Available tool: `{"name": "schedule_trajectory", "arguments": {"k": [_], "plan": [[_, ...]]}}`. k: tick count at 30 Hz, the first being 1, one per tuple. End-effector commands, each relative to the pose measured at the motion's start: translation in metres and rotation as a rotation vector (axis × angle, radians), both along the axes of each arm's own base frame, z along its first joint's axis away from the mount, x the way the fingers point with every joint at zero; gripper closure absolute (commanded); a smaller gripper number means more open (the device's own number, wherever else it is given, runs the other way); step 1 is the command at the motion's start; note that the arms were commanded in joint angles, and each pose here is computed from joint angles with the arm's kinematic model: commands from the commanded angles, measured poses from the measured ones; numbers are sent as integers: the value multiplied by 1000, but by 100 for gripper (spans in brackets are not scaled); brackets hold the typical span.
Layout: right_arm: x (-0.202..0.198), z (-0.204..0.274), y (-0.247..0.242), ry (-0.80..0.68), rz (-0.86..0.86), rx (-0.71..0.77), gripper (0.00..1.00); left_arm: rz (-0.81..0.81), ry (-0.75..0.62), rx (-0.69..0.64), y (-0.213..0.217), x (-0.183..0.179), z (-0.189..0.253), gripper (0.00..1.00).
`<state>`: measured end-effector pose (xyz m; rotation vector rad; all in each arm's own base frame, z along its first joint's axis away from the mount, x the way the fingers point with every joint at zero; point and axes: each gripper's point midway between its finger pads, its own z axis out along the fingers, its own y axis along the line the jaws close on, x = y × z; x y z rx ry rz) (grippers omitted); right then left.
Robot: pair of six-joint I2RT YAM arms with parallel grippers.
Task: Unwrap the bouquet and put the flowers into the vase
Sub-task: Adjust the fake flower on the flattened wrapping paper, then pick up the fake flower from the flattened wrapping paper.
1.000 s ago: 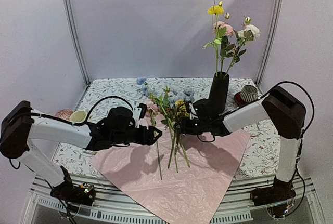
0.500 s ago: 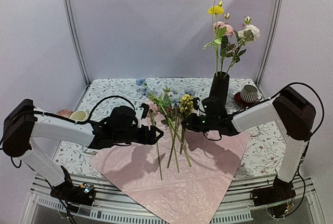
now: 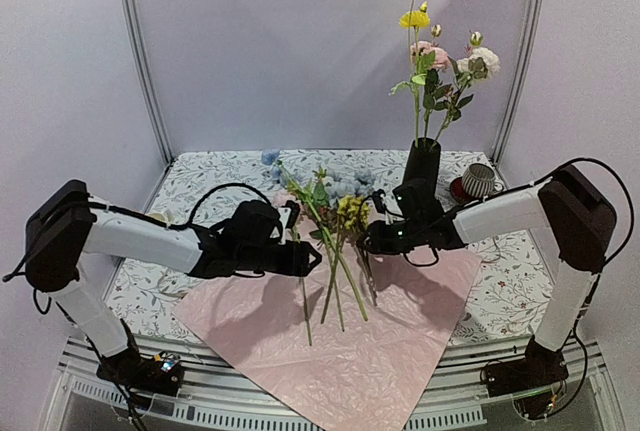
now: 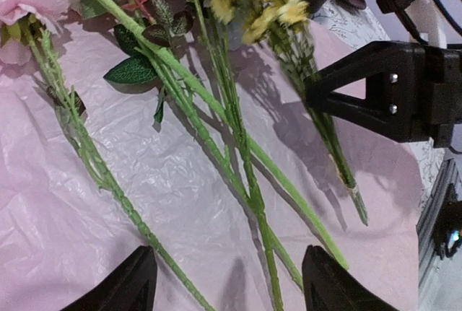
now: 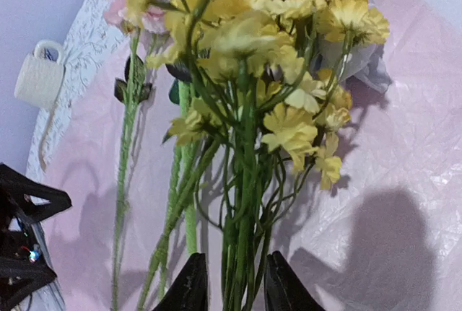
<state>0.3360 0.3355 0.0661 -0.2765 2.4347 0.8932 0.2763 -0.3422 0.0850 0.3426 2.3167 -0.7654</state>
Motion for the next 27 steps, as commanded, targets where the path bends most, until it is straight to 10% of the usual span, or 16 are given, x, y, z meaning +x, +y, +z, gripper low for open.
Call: {"name": "schedule_trajectory", "arguments": {"k": [1,27], "plan": [[-2,-24,-11,13,30,-118,65,-32,59,28,-13,4,-12,36],[-14,10,-15,-75,57,-50,53,-96,208,188,-55,4,-70,86]]}}
